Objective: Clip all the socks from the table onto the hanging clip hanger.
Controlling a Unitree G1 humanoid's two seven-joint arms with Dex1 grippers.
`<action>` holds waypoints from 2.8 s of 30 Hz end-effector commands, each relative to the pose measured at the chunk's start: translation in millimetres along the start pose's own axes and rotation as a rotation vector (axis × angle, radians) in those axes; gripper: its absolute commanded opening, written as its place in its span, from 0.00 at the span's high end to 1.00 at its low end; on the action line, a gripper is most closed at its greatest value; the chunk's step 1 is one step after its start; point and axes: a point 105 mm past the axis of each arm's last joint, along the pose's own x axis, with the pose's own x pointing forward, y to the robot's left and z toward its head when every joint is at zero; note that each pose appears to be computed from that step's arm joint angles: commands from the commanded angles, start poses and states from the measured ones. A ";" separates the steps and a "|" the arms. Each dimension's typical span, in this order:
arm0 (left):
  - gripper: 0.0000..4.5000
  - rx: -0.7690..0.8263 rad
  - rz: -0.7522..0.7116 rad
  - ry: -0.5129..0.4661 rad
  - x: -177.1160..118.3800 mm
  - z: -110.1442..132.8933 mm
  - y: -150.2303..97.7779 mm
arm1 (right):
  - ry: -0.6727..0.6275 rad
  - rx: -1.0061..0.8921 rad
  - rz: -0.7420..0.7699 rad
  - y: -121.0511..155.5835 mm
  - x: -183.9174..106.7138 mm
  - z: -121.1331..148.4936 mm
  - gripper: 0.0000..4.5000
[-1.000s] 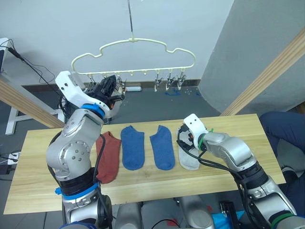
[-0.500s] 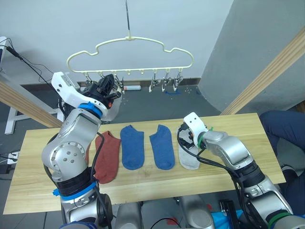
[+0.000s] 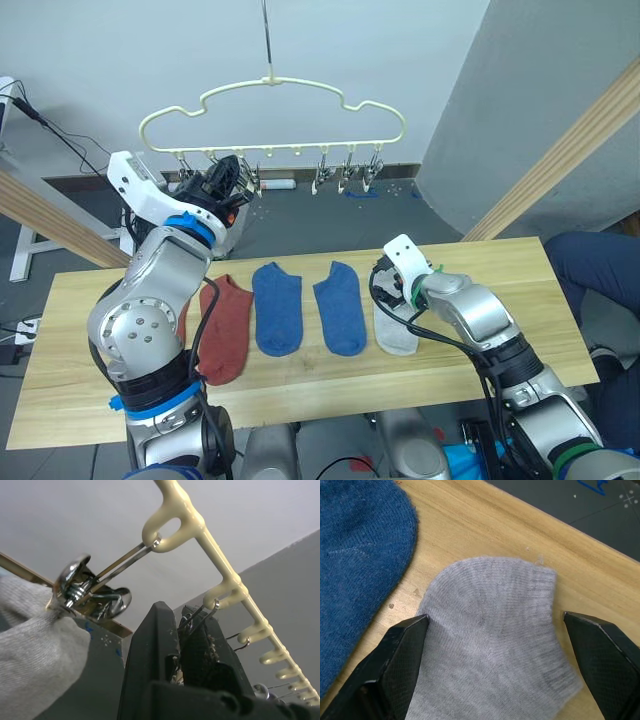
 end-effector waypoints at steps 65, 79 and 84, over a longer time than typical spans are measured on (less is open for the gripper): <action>0.96 0.052 -0.106 0.094 -7.8 8.8 -0.8 | -0.503 -0.016 0.599 128.4 -66.9 160.9 1.00; 0.96 0.064 -0.112 0.097 -8.7 4.0 -5.3 | -0.562 -0.068 0.647 145.9 -64.7 190.8 1.00; 0.96 0.064 -0.112 0.097 -9.1 4.2 -5.1 | -0.573 -0.081 0.649 146.2 -63.4 197.3 1.00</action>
